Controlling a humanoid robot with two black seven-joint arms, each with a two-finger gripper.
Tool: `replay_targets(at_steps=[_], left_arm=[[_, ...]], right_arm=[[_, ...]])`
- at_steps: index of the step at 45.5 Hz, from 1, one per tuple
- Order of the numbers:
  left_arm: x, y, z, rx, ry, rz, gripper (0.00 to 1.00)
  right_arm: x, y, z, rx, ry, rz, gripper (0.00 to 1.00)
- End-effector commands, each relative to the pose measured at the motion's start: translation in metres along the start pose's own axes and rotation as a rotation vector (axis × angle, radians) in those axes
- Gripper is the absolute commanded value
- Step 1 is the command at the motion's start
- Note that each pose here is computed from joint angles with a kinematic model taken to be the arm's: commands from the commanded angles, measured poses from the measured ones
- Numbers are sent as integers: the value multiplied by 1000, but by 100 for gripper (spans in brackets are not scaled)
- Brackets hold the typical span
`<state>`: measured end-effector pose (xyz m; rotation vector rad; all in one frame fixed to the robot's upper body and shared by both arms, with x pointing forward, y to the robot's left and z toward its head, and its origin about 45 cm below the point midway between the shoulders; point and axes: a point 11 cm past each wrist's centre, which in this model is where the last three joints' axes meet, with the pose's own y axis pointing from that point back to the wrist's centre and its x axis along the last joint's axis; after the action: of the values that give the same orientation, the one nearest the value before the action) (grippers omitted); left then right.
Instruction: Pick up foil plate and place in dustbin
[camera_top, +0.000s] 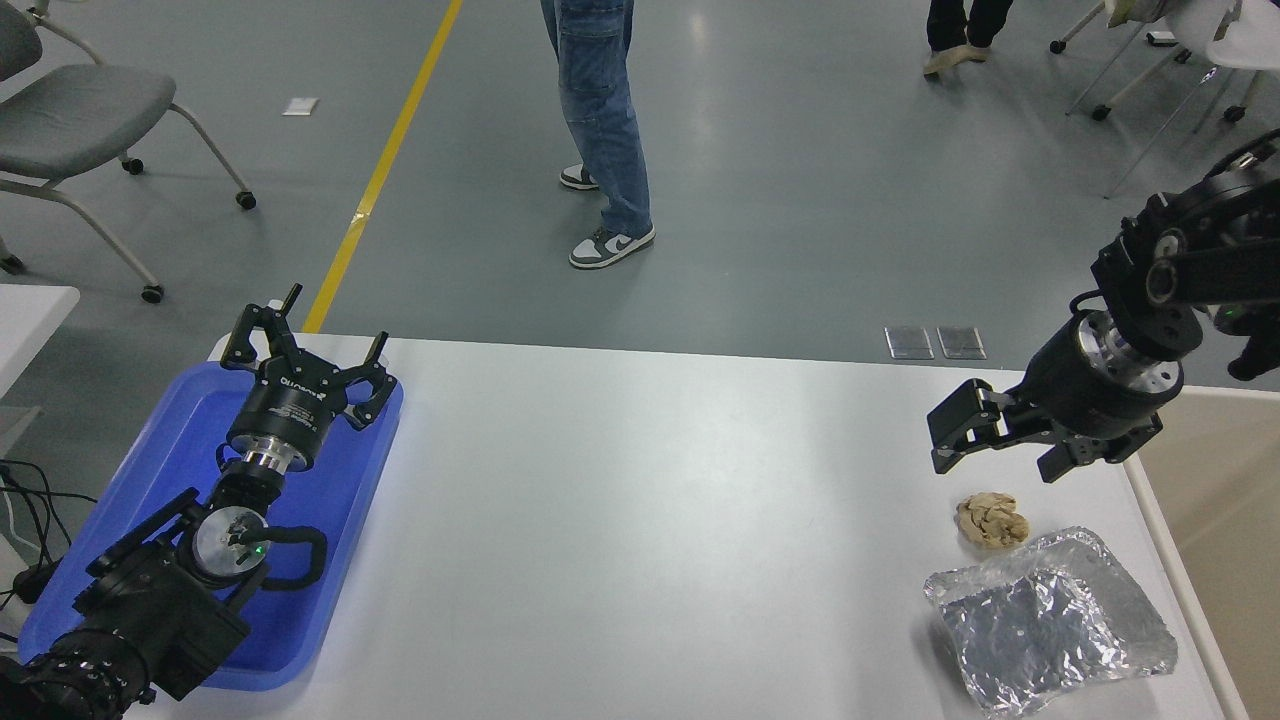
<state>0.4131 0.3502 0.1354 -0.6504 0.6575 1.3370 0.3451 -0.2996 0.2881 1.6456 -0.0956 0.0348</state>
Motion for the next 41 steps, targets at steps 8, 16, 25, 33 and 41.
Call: replay_targets(at_steps=[8, 16, 25, 33, 41], left_arm=[[1, 1, 0, 0, 0, 1, 100], [0, 0, 0, 1, -1, 0, 100], [0, 0, 0, 0, 0, 0, 100], [0, 0, 0, 0, 0, 0, 100], [0, 0, 0, 0, 0, 0, 100]], right_arm=[[0, 0, 2, 2, -6, 0, 100], [0, 0, 1, 4, -5, 1, 100], [-1, -2, 3, 0, -7, -4, 100], [-1, -8, 4, -6, -5, -11, 100], [4, -5, 10, -15, -13, 7, 100]])
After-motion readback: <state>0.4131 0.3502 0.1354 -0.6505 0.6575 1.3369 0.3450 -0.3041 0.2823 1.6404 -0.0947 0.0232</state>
